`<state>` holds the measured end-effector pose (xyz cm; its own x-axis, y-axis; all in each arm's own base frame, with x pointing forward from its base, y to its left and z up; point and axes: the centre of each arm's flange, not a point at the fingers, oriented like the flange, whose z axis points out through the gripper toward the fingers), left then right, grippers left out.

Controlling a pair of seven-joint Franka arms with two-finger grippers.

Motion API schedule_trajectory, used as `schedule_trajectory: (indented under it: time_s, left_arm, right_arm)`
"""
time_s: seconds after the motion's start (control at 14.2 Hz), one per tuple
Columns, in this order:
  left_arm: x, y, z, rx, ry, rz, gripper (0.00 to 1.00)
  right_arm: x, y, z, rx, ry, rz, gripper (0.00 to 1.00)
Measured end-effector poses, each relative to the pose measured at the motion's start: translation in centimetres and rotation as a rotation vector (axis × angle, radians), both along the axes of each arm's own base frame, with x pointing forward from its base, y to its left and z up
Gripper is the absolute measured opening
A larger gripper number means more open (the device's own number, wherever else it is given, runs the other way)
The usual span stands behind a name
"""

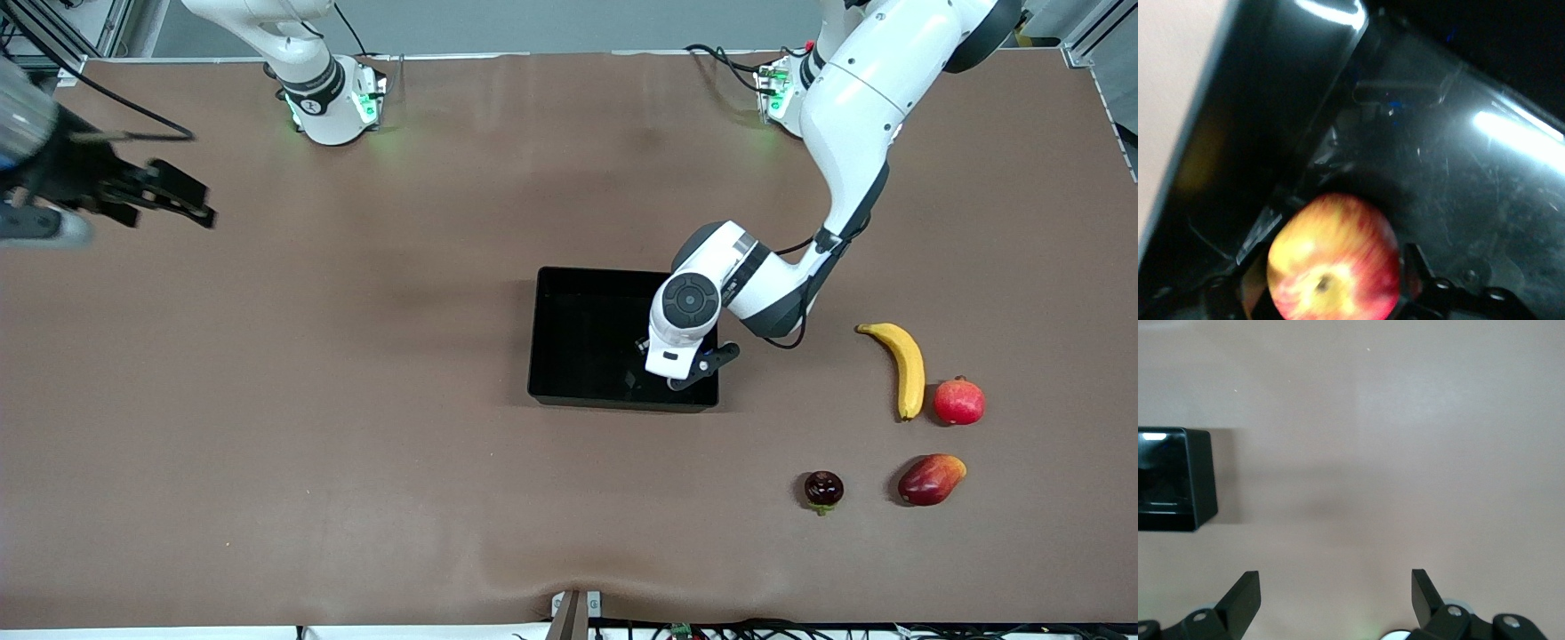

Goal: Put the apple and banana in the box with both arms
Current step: 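Move the left gripper from the box to the yellow banana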

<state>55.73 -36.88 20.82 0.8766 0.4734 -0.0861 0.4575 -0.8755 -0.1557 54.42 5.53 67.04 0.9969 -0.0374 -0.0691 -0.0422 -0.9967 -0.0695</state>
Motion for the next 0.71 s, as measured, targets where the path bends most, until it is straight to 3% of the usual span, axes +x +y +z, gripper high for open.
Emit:
schedule_trajectory:
  time_s: [0.07,0.35,0.57,0.71]
  left_arm:
    - [0.4,0.0,0.4,0.001,-0.021,-0.006,0.99]
    - [3.6,1.2,8.5,-0.018,-0.131,0.022,1.0]
    - [6.9,8.1,17.6,-0.024,-0.221,-0.014,1.0]
    - [8.6,14.2,21.7,-0.047,-0.235,-0.076,1.0]
  right_arm:
    - [-0.3,-1.2,0.3,-0.008,0.001,0.006,1.0]
    - [-1.1,-4.6,-0.2,-0.076,0.021,0.071,1.0]
    - [-1.7,-7.7,-2.0,-0.077,0.072,0.084,1.0]
    - [-1.8,-8.8,-3.3,-0.072,0.103,0.079,1.0]
